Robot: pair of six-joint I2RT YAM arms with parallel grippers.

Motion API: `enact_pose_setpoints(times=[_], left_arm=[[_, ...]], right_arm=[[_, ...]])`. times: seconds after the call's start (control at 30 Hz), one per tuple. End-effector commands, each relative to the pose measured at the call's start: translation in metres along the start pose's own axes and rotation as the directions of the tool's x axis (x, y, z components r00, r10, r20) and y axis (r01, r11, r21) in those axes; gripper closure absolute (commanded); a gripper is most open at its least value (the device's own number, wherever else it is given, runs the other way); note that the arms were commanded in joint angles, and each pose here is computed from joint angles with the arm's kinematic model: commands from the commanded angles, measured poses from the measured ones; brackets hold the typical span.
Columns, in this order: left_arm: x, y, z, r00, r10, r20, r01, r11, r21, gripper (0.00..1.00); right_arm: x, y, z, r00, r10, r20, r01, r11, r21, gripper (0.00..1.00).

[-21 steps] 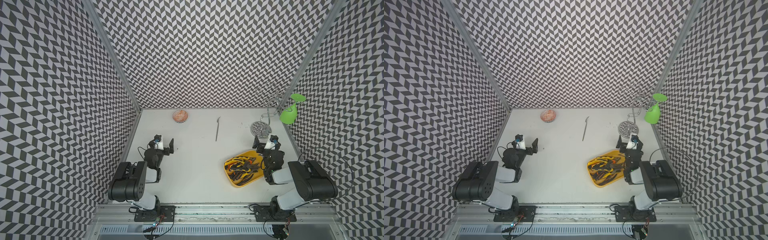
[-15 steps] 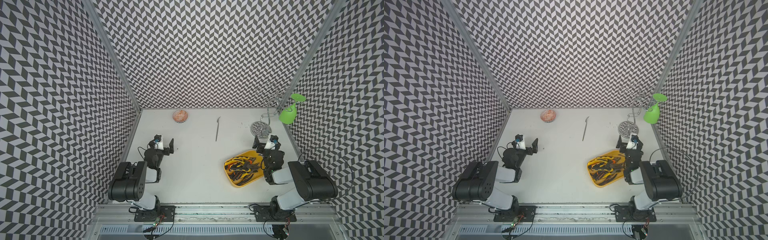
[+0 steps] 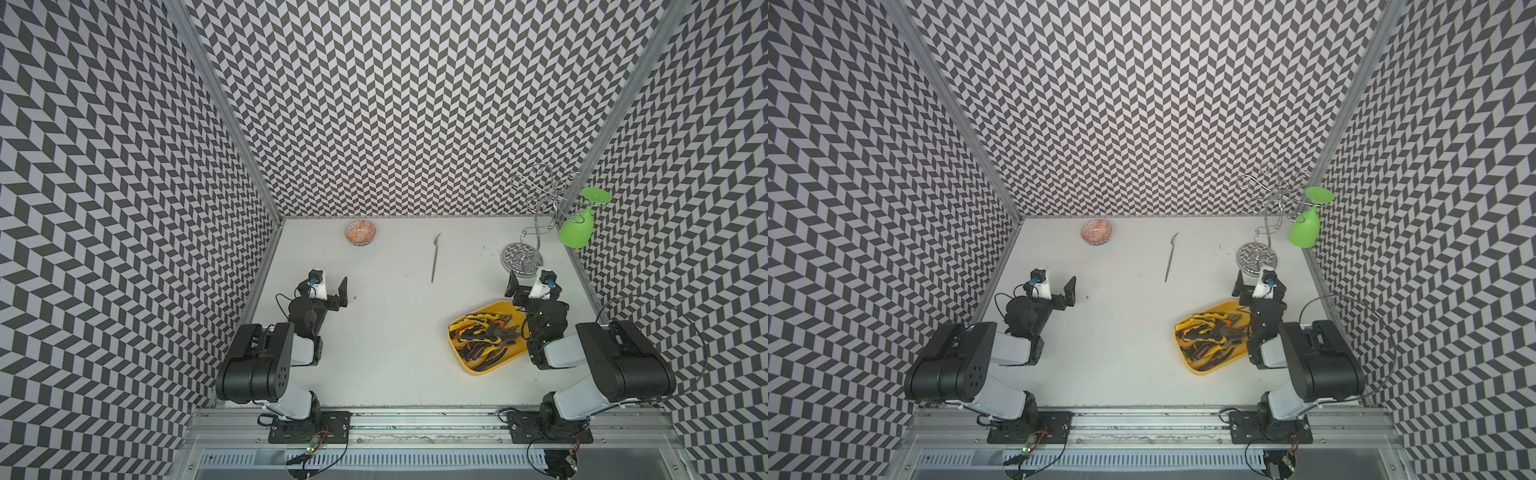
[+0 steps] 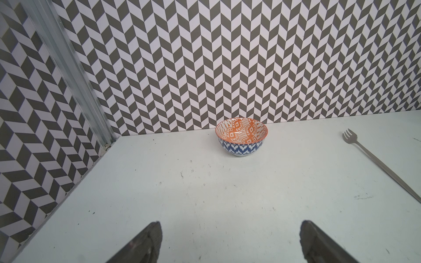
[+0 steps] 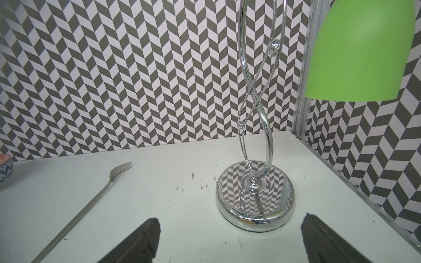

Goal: Take the pliers out of the storage box
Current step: Adjust the storage box at the center of the board.

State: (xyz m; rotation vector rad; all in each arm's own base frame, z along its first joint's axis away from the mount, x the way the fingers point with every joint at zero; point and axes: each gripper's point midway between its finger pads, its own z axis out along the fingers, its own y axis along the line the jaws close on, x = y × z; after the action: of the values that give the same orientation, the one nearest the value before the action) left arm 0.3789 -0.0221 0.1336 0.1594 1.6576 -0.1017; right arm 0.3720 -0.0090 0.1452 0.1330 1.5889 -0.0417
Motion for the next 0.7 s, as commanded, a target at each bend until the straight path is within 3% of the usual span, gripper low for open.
enact_pose_setpoints(times=[0.0, 0.13, 0.33, 0.5, 0.67], left_arm=[[-0.011, 0.001, 0.002, 0.999, 0.0, 0.038, 0.0, 1.0, 0.002, 0.02], [-0.022, 0.0, 0.003, 0.999, 0.007, 0.039, -0.007, 1.0, 0.01, 0.02], [-0.056, -0.033, 0.001, 0.993, 0.102, 0.056, -0.109, 0.984, 0.142, 0.02], [-0.068, -0.067, -0.003, 0.971, 0.238, 0.032, -0.237, 0.928, 0.288, 0.02], [-0.085, -0.107, -0.021, 0.959, 0.261, 0.11, -0.283, 0.858, 0.428, 0.02]], right_arm=[[-0.009, 0.0, 0.001, 0.999, -0.001, 0.035, 0.001, 1.0, -0.002, 0.01], [-0.015, -0.006, -0.003, 0.998, 0.016, 0.055, -0.017, 1.0, 0.024, 0.01], [-0.039, -0.018, -0.017, 0.995, 0.058, 0.082, -0.065, 0.994, 0.091, 0.01], [-0.063, -0.015, -0.017, 0.985, 0.163, 0.052, -0.167, 0.983, 0.08, 0.0], [-0.065, -0.002, -0.02, 0.942, 0.329, -0.07, -0.326, 0.944, 0.042, 0.01]])
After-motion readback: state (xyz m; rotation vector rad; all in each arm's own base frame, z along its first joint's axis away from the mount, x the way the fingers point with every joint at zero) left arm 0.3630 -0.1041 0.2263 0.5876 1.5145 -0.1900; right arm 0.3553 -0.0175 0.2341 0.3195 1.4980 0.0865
